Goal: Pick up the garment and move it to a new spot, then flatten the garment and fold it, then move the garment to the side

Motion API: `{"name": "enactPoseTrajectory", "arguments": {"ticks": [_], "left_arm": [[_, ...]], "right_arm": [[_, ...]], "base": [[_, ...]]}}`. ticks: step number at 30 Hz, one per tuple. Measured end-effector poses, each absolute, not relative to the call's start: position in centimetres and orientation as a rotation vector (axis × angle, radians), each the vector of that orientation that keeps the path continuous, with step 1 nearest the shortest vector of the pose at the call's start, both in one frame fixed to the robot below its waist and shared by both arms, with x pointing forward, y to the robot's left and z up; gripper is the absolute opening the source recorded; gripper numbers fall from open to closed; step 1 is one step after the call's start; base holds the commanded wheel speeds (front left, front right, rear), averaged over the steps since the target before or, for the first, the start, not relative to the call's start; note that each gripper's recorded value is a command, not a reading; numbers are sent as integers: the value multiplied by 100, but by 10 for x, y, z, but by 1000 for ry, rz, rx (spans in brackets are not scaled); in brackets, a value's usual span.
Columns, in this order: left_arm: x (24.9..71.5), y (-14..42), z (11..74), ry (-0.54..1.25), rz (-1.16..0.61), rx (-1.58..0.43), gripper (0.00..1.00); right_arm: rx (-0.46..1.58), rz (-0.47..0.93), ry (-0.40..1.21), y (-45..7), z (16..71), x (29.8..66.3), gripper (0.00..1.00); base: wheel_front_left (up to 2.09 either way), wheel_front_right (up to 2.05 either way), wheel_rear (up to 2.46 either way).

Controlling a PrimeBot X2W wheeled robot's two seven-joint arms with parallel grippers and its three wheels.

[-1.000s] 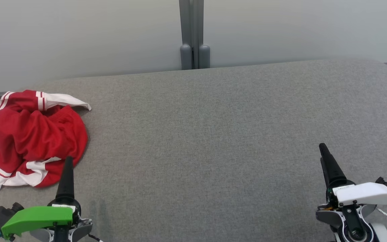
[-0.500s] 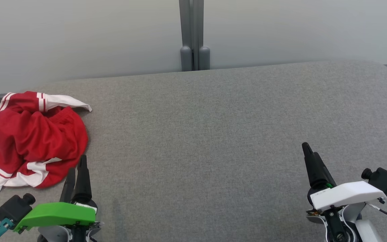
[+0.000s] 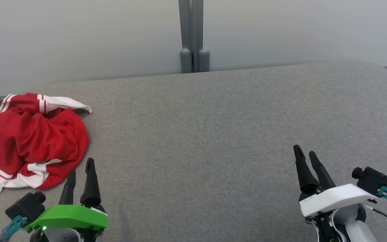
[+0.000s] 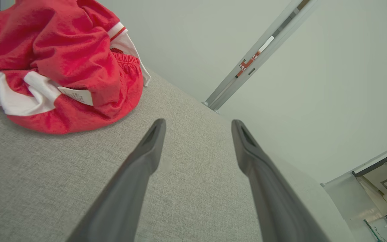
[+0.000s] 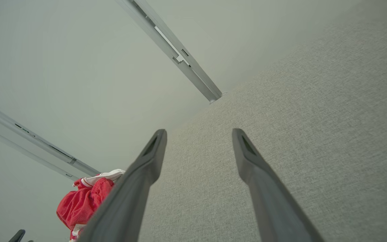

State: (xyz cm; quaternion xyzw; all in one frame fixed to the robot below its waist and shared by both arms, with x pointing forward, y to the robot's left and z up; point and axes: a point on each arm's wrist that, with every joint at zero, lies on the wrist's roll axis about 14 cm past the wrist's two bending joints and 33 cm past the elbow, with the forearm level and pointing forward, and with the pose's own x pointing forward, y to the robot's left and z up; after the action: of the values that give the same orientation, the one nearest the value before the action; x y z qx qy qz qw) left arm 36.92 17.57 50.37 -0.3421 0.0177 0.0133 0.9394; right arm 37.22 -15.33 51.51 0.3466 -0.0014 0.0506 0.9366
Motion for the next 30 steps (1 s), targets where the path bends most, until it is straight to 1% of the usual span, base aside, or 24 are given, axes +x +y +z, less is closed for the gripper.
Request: {"name": "enactPoseTrajectory", "arguments": {"ticks": [19, 30], "left_arm": [[362, 166, 511, -3, -4, -455, 100], [357, 165, 515, -37, -16, -384, 100]], "right_arm": [[489, 142, -42, -144, 520, 367, 100], [386, 157, -62, -141, 522, 361, 100]], "base": [[0, 0, 0], [0, 0, 0]]}}
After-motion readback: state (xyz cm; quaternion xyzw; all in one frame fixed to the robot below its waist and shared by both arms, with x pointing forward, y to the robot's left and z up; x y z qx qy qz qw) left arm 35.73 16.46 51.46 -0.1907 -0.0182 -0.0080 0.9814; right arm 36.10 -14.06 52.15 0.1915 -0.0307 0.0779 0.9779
